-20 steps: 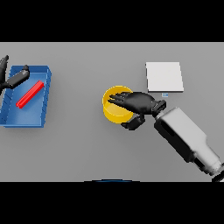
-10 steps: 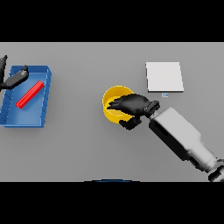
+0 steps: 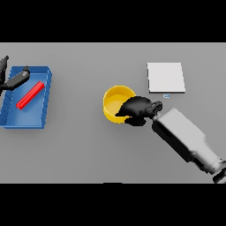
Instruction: Pick up the red beaker and tilt it to pour out 1 green nut into yellow bowl. Pick up the yellow bowl and place it on the metallic measuring scale.
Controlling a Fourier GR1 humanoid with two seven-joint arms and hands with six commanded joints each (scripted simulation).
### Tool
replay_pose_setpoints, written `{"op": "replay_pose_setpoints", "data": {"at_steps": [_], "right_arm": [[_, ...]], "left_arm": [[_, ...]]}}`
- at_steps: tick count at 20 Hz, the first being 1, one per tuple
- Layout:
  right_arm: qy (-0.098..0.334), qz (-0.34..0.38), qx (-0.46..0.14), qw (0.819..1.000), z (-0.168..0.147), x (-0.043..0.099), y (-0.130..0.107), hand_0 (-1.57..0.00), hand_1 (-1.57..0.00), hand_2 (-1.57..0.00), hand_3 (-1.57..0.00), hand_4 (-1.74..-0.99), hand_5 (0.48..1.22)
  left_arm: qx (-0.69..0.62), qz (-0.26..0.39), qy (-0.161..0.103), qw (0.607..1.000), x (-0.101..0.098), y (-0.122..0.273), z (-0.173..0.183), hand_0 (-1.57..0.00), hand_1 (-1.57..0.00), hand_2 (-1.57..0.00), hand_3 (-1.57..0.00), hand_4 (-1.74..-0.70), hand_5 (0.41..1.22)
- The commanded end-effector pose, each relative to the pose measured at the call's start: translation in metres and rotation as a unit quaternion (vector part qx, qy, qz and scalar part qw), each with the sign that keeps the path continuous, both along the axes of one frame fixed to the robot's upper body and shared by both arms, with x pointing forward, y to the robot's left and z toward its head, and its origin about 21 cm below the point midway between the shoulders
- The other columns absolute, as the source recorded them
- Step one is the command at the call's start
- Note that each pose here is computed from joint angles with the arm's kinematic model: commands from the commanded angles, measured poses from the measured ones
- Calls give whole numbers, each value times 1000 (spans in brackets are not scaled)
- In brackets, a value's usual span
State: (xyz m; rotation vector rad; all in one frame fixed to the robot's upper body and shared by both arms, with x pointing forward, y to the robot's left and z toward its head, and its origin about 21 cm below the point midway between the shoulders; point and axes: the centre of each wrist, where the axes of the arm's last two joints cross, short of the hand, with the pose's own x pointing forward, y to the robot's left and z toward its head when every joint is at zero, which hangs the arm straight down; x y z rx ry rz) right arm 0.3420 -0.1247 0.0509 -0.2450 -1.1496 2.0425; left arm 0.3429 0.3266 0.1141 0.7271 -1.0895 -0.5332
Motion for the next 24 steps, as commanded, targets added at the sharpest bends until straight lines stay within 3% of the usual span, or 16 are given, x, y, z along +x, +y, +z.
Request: {"op": "replay_pose_setpoints", "data": {"at_steps": [1,5,7,10,12,17,20,22,24], "right_arm": [[3,-1,0,1000,1,-1,-1,-1428,-1419,-1355,-1155,-1694,1187],[-1,2,5,1000,8,-4,-2,-1513,-1509,-1453,-1192,-1722,1207],[-5,-3,17,1000,24,1,-12,-1534,-1531,-1490,-1192,-1729,1212],[-16,4,19,1000,49,2,-16,-1552,-1551,-1506,-1377,-1731,1216],[-38,-9,14,999,71,3,-18,-1559,-1558,-1529,-1348,-1728,1218],[-57,-39,10,998,90,4,-22,-1567,-1567,-1557,-1248,-1720,1219],[-73,-36,9,997,98,10,-28,-1569,-1569,-1564,-1238,-1719,1220],[-95,-45,8,994,109,20,-36,-1570,-1570,-1567,-1318,-1720,1220],[-109,-68,7,992,114,30,-48,-1570,-1570,-1568,-1298,-1720,1221]], "left_arm": [[-1,3,4,1000,0,1,0,1,1,1,1,-802,726],[2,-1,2,1000,-3,2,1,1,1,1,1,-803,725],[2,5,-2,1000,-2,5,5,1,1,1,1,-801,724],[7,2,-2,1000,-3,4,6,1,1,1,1,-798,721],[5,3,0,1000,-3,2,2,1,1,1,1,-798,719],[1,1,-4,1000,-2,0,5,1,1,1,1,-808,723],[10,-5,-6,1000,-3,1,8,1,1,1,1,-800,723],[6,-1,-11,1000,-5,6,9,1,1,1,1,-809,735],[5,-1,-8,1000,-7,3,10,1,1,1,1,-808,742]]}}
